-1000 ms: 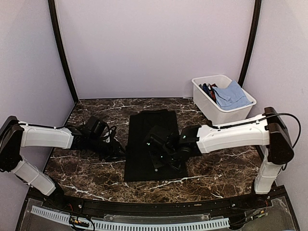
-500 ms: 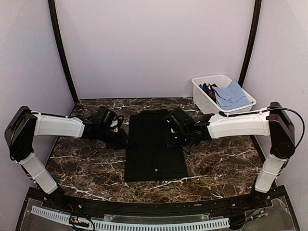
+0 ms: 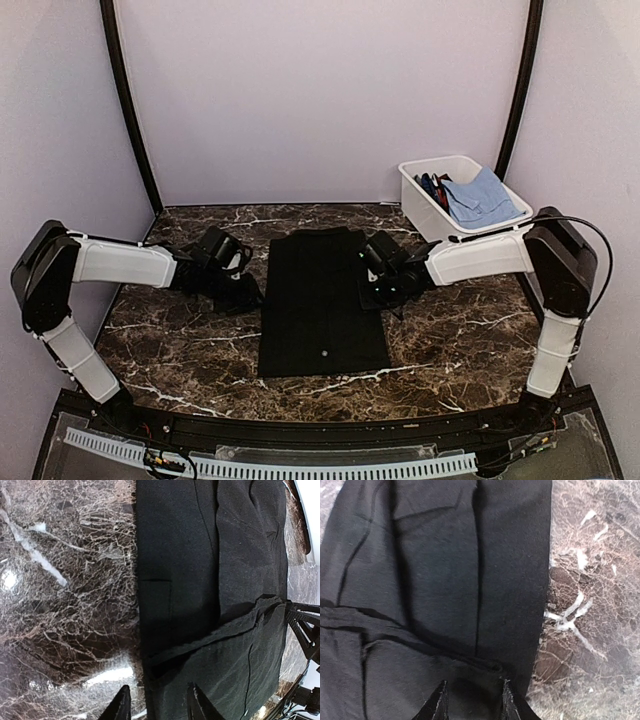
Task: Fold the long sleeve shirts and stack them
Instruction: Smooth out the 2/3-rectangle-folded shirt at the center of the board.
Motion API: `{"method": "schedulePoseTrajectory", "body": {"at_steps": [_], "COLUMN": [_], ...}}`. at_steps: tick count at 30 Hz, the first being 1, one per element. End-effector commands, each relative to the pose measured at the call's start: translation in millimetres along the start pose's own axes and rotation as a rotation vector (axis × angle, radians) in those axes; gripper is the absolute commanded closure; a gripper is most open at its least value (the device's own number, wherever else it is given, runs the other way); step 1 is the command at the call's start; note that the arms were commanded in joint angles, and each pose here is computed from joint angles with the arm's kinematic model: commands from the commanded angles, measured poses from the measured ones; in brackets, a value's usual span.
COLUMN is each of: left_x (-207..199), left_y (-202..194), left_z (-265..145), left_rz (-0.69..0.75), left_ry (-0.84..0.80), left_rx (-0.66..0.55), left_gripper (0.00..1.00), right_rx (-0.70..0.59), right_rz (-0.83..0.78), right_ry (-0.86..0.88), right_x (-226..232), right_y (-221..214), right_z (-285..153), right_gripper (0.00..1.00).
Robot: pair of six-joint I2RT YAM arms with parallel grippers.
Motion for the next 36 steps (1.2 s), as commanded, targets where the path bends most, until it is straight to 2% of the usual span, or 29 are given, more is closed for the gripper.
{"method": "schedulePoseTrajectory", "body": {"at_steps": [1, 6, 12, 18, 24, 28, 36], "left_x": [6.0, 0.7, -10.8, -20.1, -25.6, -30.5, -37.4], "left_y": [1.5, 3.4, 9.8, 15.0, 15.9, 17.2, 21.5], "left_z": [8.5, 21.9, 25.0, 21.5, 16.1, 13.4, 11.5], "left_rz": [0.009, 0.013, 0.028, 0.046, 0.065, 0.077, 0.089], "left_ry": [0.013, -0.006, -0.035, -0.057, -0.076, -0.092, -0.114], "left_rx": [0.008, 0.033, 0.028, 0.017, 0.011, 0.008, -0.008], "left_gripper": [0.62, 0.63, 0.69, 0.77, 0.89, 0.93, 0.97], "right_rx": [-0.026, -0.011, -0.021, -0.024, -0.047, -0.064, -0.064], "right_rz": [0.006, 0.001, 0.002, 0.001, 0.007, 0.018, 0.035], "right_ry": [0.016, -0.003, -0.003, -0.003, 0.000, 0.003, -0.042], "right_x": [-2.7, -4.3, -3.8, -3.9, -5.2, -7.8, -20.0], "right_y": [12.0, 11.6, 14.7, 16.7, 21.2, 21.0, 9.5], "right_z": [8.6, 15.0, 12.1, 9.3, -4.6, -17.1, -28.0], "right_gripper": [0.66, 0.68, 0.72, 0.88, 1.00, 1.00, 1.00]}}
Point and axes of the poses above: each gripper's point midway between its finger pads, its own z axis out along the fingers, its own x axis along the line the jaws close on, y = z × x, the point moved 3 cm from there along -z, back along the fingers, and after that the axes turned 12 degrees about -z, right-handed, at the moved point
